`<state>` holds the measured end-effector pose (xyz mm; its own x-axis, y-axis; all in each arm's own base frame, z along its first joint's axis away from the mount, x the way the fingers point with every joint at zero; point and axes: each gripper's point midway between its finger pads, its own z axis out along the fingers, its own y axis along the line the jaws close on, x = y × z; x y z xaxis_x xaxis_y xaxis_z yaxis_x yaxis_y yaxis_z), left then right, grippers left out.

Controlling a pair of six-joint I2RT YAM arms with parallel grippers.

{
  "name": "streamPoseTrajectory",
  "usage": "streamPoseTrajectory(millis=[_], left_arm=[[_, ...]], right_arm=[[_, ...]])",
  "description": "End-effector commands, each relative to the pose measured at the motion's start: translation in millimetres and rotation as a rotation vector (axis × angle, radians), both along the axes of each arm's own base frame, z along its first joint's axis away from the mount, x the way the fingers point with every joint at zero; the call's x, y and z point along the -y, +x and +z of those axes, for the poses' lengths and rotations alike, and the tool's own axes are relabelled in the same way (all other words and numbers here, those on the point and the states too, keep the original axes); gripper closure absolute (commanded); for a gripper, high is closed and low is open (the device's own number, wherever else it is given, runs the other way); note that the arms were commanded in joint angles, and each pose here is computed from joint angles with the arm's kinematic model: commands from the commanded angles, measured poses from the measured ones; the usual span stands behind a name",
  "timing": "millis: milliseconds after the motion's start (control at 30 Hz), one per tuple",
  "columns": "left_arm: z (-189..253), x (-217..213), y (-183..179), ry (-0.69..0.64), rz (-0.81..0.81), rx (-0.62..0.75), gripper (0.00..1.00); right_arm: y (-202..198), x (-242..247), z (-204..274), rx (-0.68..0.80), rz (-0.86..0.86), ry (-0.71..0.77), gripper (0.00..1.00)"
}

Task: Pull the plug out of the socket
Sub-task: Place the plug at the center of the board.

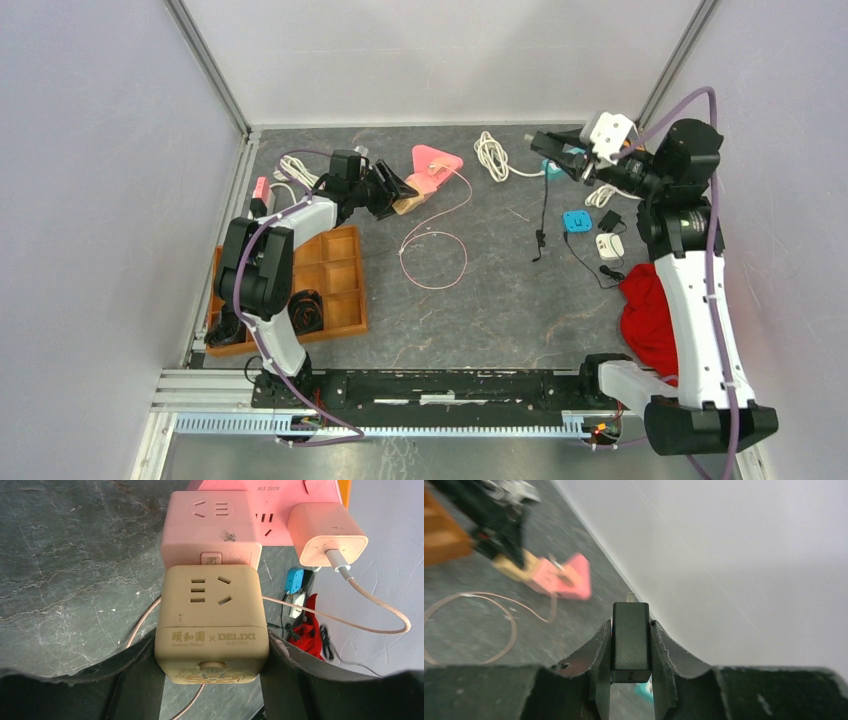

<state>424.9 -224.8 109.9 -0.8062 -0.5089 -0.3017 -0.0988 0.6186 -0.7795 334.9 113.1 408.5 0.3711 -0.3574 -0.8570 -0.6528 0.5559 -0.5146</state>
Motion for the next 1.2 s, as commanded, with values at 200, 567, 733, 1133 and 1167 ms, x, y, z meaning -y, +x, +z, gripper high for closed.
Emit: streamPoseTrajectory(millis=[200, 567, 733, 1133, 1167], left_arm=[[74.4, 13.7, 5.4, -0.081, -0.11, 0.252, 0.98], [74.8, 17.5, 4.3, -0.095, -0.137, 0.249, 0.98], [73.0, 18.7, 4.0, -0.098, -0.146, 0.245, 0.98], [72.4, 21.4, 2.8, -0.112, -0.163, 0.243, 0.98], [72.7, 21.5, 2.4, -0.114, -0.164, 0.243, 0.98]], right_arm=[[114.6, 134.3, -83.8, -0.06, -0.548, 0.134, 1.0], [155.9, 149.0, -218.8, -0.375, -0.564, 0.132, 1.0], [159.8, 148.5, -260.4, -0.498, -0.548, 0.143, 0.99], [161.5, 156.5, -311.6, -0.658, -0.568, 0.166, 0.73], [161.2, 159.1, -314.3, -0.668, -0.574, 0.17, 0.64]])
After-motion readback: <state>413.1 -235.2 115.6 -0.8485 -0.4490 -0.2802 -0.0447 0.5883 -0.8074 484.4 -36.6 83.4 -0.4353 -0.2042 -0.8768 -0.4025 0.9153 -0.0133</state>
